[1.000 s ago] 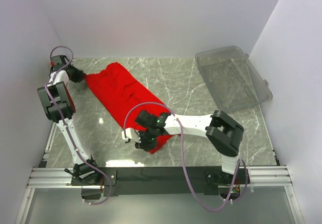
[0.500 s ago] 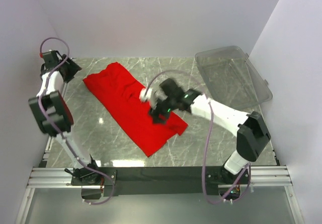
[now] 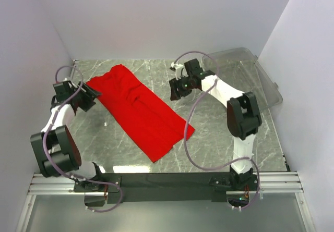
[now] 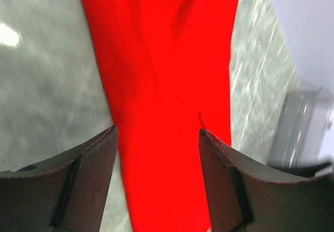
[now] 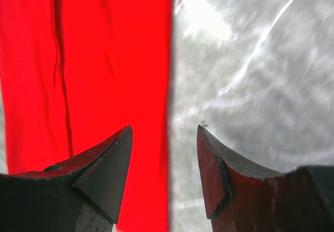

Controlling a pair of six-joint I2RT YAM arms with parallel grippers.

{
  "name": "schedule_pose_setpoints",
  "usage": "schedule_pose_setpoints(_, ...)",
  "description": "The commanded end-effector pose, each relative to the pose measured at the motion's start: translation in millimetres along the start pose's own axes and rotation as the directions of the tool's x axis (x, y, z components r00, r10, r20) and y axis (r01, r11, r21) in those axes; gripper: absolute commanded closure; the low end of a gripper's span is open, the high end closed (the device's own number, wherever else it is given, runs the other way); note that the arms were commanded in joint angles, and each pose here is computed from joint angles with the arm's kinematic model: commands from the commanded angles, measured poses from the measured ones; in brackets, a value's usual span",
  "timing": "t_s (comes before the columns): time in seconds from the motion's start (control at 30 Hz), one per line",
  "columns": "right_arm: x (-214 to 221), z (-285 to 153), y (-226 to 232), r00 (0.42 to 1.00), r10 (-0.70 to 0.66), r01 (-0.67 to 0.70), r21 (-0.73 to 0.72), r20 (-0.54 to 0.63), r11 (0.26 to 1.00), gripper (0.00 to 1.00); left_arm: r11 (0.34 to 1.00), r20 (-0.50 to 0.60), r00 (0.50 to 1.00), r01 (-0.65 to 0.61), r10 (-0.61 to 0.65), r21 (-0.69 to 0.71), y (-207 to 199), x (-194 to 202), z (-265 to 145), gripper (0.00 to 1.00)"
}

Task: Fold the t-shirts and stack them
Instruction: Fold the tshirt

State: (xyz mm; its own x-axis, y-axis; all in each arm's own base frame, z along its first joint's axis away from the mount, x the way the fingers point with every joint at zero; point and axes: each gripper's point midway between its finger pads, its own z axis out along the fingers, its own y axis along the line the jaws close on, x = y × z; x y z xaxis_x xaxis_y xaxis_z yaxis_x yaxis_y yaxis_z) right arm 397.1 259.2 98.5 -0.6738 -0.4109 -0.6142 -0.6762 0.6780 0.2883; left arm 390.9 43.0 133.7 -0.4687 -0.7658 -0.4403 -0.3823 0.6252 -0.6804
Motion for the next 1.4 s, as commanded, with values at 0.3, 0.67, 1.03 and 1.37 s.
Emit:
schedule_pose_setpoints(0.3, -47, 39, -2, 0.993, 0.118, -0.113, -0.158, 0.019, 0.981, 0.4, 0.994, -0.07, 0.994, 0.093, -0.089, 0.052, 4, 90, -52, 0.31)
schedule_pose_setpoints(0.67, -95, 82, -2, 0.943, 0.323, -0.308, -0.164, 0.075, 0.937, 0.4, 0.984, -0.032, 0.988, 0.155, -0.153, 0.083, -4, 84, -53, 0.31)
schedule_pose_setpoints(1.03, -106, 123, 7, 0.895, 0.437, -0.413, -0.211, 0.082, 0.886, 0.41, 0.985, -0.029, 0.988, 0.151, -0.149, 0.081, -8, 79, -55, 0.31)
schedule_pose_setpoints(1.37, -147, 147, -4, 0.794, 0.56, -0.528, -0.188, 0.238, 0.828, 0.34, 0.985, -0.006, 0.989, 0.145, -0.145, 0.089, -21, 68, -66, 0.31)
